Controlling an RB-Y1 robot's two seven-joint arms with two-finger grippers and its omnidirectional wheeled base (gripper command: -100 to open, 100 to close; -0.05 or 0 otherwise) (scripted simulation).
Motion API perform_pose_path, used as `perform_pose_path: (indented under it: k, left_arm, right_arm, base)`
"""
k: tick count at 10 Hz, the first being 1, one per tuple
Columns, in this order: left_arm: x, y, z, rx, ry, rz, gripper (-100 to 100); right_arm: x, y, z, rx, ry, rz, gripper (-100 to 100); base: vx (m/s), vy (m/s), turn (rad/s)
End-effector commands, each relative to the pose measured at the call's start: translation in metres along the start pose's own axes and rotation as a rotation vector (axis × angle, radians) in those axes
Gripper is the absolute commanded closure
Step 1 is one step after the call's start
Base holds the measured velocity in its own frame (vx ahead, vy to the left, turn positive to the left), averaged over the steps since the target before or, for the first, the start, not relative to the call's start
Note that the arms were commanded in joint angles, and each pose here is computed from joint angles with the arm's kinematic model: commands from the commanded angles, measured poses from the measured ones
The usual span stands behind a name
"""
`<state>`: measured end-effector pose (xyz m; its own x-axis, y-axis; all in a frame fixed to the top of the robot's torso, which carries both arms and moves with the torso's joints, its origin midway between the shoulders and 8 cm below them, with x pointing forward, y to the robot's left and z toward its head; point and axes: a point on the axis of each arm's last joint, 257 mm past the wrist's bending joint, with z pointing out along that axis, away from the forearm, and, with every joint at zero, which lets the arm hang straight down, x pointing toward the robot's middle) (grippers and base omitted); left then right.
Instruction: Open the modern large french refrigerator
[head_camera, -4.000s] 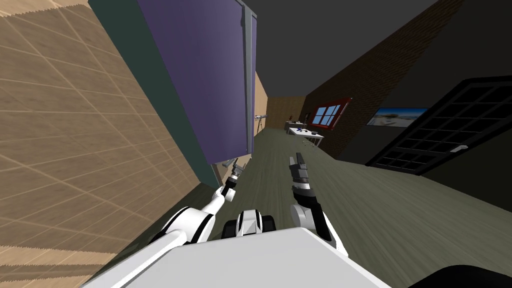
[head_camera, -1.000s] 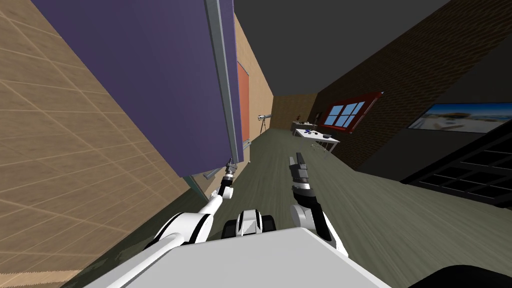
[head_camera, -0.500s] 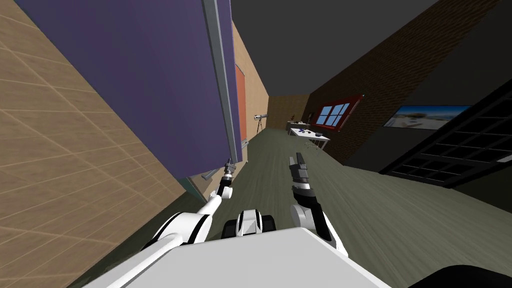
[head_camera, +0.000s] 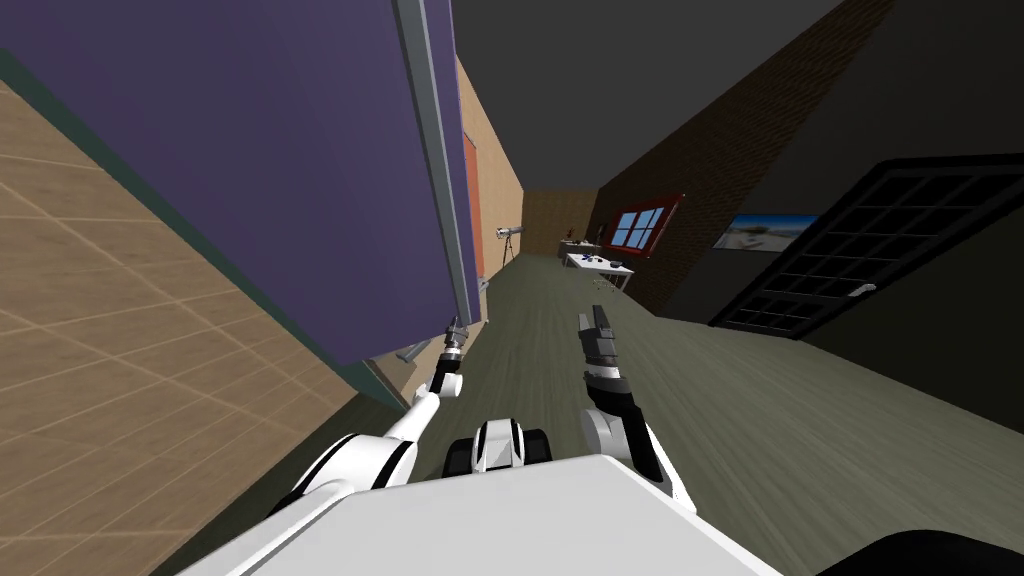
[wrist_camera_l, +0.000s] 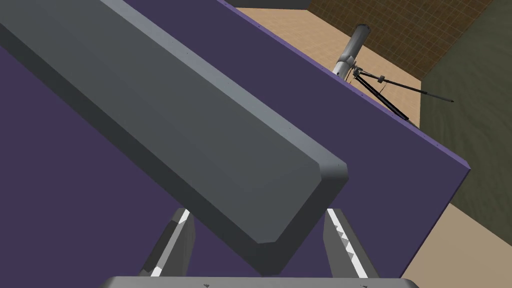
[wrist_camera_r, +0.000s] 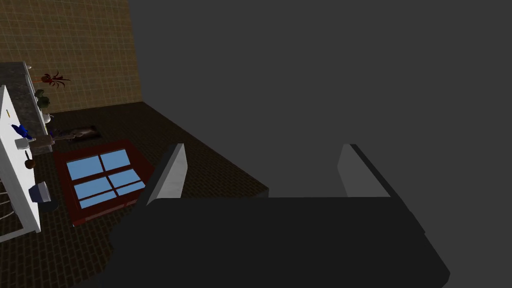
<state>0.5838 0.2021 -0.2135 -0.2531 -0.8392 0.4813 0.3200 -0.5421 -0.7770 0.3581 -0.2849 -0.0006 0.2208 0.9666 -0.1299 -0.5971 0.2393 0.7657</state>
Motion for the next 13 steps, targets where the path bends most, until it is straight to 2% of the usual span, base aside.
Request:
perform_pose_path:
  k: [1, 3, 4, 7, 9, 10, 11, 12, 13]
  left_arm:
    - [-0.005, -0.01, 0.002, 0.024, -0.013, 0.007, 100]
    - [-0.009, -0.015, 0.002, 0.034, -0.027, 0.013, 100]
    - [-0.01, -0.018, 0.002, 0.034, -0.026, 0.029, 100]
    - [-0.017, -0.024, 0.001, 0.047, -0.052, 0.021, 100]
    - [-0.019, -0.028, -0.001, 0.047, -0.06, 0.037, 100]
    - [-0.023, -0.03, -0.001, 0.054, -0.076, 0.023, 100]
    - [-0.026, -0.024, -0.005, 0.036, -0.08, 0.03, 100]
    - [-0.012, -0.015, -0.004, 0.016, -0.049, 0.01, 100]
    - [-0.006, -0.013, -0.003, 0.013, -0.036, 0.004, 100]
  right_arm:
    - [0.0, 0.0, 0.0, 0.0, 0.0, 0.0, 0]
    - [0.0, 0.0, 0.0, 0.0, 0.0, 0.0, 0]
    - [0.0, 0.0, 0.0, 0.0, 0.0, 0.0, 0]
    - [0.0, 0.0, 0.0, 0.0, 0.0, 0.0, 0]
    - [0.0, 0.0, 0.0, 0.0, 0.0, 0.0, 0]
    - [0.0, 0.0, 0.0, 0.0, 0.0, 0.0, 0]
    - [0.0, 0.0, 0.0, 0.0, 0.0, 0.0, 0]
    - [0.0, 0.0, 0.0, 0.0, 0.0, 0.0, 0]
    - [0.0, 0.0, 0.0, 0.0, 0.0, 0.0, 0]
  base:
    - [-0.086, 0.069, -0.141]
    - [-0.047, 0.031, -0.087]
    - [-0.105, 0.116, -0.388]
    - [-0.098, 0.075, -0.196]
    - [-0.13, 0.095, -0.259]
    - [-0.137, 0.079, -0.218]
    - [-0.051, 0.025, -0.047]
    - [-0.11, 0.096, -0.086]
    - [-0.191, 0.136, -0.112]
